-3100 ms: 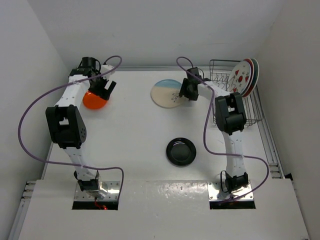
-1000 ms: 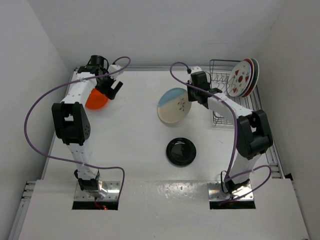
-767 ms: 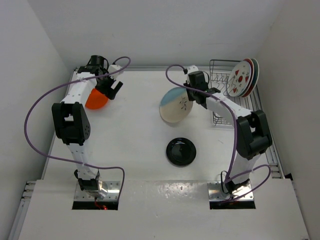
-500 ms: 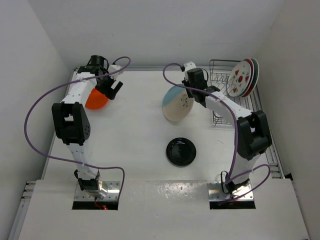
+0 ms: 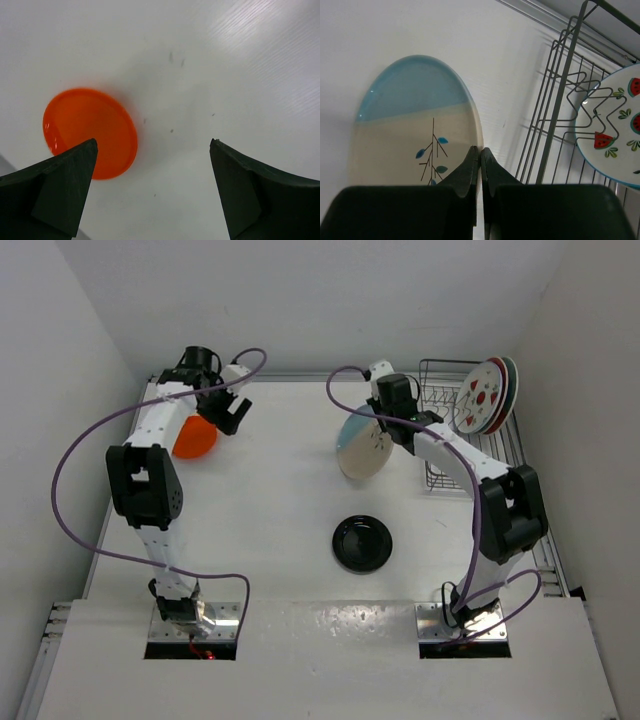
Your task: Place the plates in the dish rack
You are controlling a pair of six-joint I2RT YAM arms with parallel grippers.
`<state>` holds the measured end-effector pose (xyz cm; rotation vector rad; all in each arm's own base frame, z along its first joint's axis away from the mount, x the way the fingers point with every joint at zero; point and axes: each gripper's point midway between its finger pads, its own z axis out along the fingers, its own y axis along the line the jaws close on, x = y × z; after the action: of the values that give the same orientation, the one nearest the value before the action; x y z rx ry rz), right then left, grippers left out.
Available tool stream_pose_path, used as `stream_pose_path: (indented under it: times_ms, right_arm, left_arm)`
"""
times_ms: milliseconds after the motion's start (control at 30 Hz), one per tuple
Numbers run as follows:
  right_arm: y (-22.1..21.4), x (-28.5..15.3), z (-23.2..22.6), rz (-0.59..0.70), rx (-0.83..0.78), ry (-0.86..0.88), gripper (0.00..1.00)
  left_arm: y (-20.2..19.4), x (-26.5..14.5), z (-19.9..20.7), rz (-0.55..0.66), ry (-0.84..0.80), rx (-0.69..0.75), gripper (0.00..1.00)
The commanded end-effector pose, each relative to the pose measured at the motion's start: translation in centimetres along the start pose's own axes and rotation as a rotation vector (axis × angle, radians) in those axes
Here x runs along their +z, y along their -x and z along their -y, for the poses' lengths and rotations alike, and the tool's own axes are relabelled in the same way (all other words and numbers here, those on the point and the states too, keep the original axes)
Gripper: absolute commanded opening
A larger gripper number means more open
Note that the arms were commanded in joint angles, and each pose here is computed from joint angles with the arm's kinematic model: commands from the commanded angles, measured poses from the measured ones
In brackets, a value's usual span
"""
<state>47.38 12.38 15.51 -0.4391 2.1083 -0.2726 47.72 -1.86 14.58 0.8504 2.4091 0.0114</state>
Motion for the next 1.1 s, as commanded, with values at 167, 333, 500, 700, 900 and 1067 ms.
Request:
stream_pose_path:
  times_ms: [167, 333, 500, 700, 900, 1067]
  right_arm:
    - [5.2, -2.0, 1.0, 0.155, 0.146, -0.001, 0.0]
    - [4.3, -1.7, 0.7, 0.149, 0.173, -0.008, 0.0]
    - [3.9, -1.4, 0.6, 0.144, 0.175, -0.003, 0.0]
    - [3.7, -1.4, 0.4, 0.138, 0.171, 0.006, 0.0]
    - [2.2, -1.1, 0.3, 0.1, 0.175, -0.005, 0.0]
    - [-1.5, -0.5, -1.7, -0.056, 0.309, 0.086, 0.03]
  left_arm:
    - [10.3, 3.7, 12.1, 0.227, -0.307, 0.227, 0.99]
    - [13.6, 6.0, 14.4, 0.332, -0.343, 0.291, 1.0]
    - [18.9, 7.6, 14.7, 0.463, -0.386, 0.269, 1.0]
    - [19.6, 10.9, 16.5, 0.526, -0.448, 0.213, 1.0]
    - [18.5, 13.9, 18.8, 0.495, -0.577, 0.061, 1.0]
    - [17.0, 14.9, 20.2, 0.422, -0.522, 0.089, 1.0]
